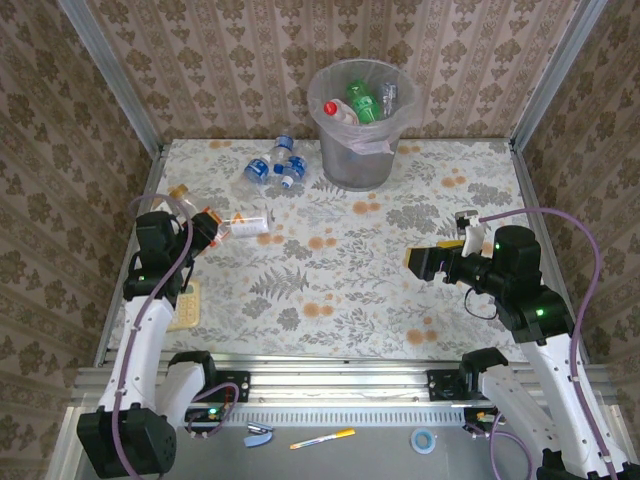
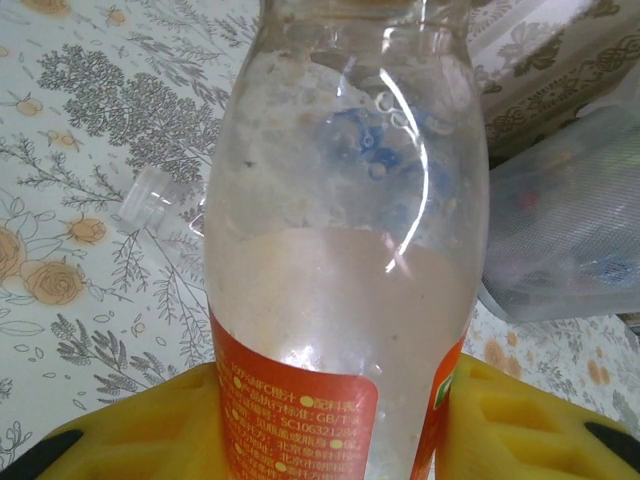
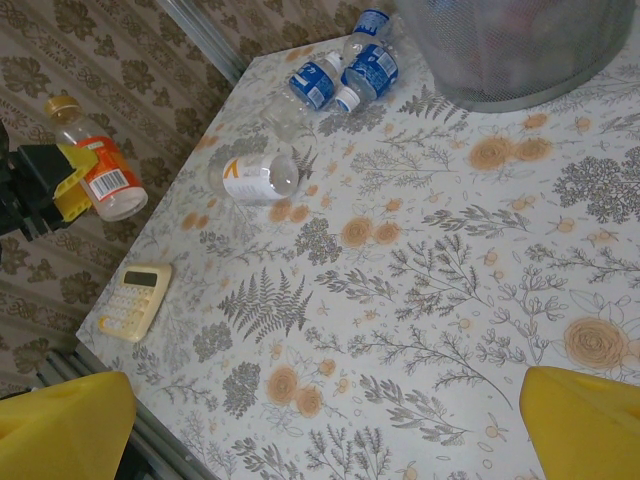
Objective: Throw the plastic bottles in the bin
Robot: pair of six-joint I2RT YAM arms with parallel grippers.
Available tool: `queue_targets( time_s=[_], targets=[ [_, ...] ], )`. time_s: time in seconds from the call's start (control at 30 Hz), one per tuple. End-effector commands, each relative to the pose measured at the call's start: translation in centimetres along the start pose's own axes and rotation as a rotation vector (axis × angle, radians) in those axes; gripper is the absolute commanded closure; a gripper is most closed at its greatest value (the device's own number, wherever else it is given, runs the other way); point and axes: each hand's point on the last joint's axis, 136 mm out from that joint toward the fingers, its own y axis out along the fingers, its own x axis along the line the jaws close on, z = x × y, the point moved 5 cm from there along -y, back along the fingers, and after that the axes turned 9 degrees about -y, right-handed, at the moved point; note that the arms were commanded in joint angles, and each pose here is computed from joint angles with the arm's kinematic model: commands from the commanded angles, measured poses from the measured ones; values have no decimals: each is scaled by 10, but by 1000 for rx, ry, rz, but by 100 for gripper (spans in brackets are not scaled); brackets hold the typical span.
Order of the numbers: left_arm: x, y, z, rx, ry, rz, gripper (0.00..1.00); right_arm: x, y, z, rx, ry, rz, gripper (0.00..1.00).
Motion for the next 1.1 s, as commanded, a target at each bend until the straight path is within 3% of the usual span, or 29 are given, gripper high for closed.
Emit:
queue_targets(
  time_s=[0.0,0.17,0.5,0.77,1.07],
  targets=[
    [-21,-10,-11,-57,81,81,78,-1,-1,7,16,-2,10,0],
    [-40,-14,-9,-63,139,188,77,-1,1,6,14,2,4,0],
    [-96,-24,16,-27,393,418,77,6,8,-7,-10,27,-71,0],
    [-139,-28,58,62,606,572,77,24,22,-29,-42,32,-218,0],
    [-177,-29,118,215,771,731,77,63,53,-41,7,-58,-350,1]
  ],
)
